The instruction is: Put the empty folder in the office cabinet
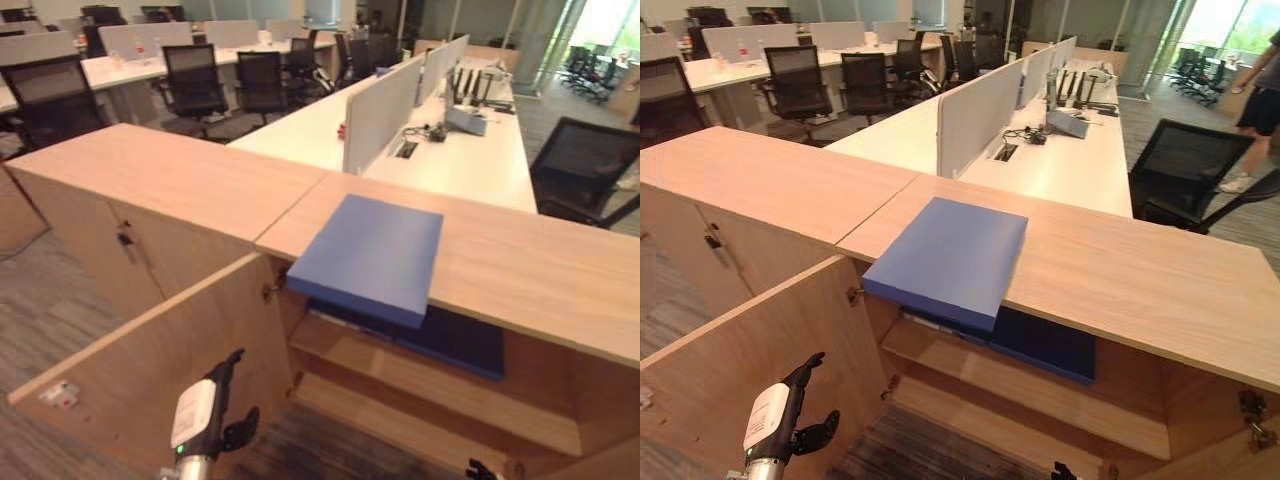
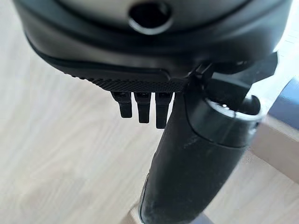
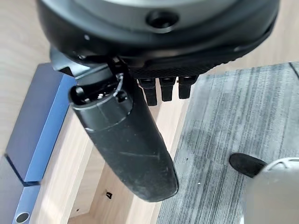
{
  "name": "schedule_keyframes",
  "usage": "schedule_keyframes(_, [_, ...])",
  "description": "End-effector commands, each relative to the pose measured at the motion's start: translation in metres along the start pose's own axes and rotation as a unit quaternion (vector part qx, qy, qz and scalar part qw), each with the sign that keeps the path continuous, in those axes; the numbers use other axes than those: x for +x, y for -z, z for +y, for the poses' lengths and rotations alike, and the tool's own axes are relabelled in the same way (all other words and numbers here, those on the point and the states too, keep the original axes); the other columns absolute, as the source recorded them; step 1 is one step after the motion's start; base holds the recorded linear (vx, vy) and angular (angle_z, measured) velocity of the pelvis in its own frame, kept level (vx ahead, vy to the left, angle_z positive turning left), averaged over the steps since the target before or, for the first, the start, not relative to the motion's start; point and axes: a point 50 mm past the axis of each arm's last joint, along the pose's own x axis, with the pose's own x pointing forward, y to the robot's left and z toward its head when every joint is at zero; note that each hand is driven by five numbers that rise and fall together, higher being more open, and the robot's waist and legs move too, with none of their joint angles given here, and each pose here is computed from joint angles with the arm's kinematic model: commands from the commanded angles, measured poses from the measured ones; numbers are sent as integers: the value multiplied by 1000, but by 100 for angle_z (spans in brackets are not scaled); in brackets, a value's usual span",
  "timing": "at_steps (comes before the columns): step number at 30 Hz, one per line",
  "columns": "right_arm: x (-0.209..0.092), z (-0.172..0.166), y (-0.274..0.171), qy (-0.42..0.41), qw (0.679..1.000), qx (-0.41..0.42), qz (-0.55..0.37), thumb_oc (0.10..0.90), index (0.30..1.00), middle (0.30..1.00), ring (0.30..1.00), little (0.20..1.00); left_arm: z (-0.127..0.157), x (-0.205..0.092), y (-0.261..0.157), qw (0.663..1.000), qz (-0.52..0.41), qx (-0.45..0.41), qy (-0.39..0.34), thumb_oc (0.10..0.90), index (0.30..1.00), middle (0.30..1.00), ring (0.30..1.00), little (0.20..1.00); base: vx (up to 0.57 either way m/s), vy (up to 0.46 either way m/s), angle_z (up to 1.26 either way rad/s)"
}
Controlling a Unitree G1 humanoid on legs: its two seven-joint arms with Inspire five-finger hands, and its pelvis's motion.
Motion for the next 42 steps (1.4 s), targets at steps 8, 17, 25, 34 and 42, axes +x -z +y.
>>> schedule_keyframes(8, [12, -12, -48, 28, 996, 12, -85, 800, 900, 900, 900, 900, 77, 54, -63, 949, -244, 87, -179, 800, 900, 900, 900, 900, -11, -34, 9])
schedule_keyframes(17, [13, -23, -29, 45, 998, 13, -40, 800, 900, 900, 900, 900, 123, 56, -117, 879, -402, 127, -222, 800, 900, 900, 900, 900, 1, -9, 2])
schedule_keyframes(25, [14, -28, -28, 54, 998, 31, -31, 800, 900, 900, 900, 900, 133, 60, -138, 852, -450, 121, -239, 800, 900, 900, 900, 900, 3, 2, -9])
schedule_keyframes(34, [13, -29, -19, 62, 996, 60, -10, 800, 900, 900, 900, 900, 136, 61, -150, 841, -476, 119, -228, 800, 900, 900, 900, 900, 13, -5, -9])
schedule_keyframes(42, [13, -35, -13, 79, 993, 89, 4, 800, 900, 900, 900, 900, 133, 63, -153, 846, -478, 112, -209, 800, 900, 900, 900, 900, 10, -8, -7])
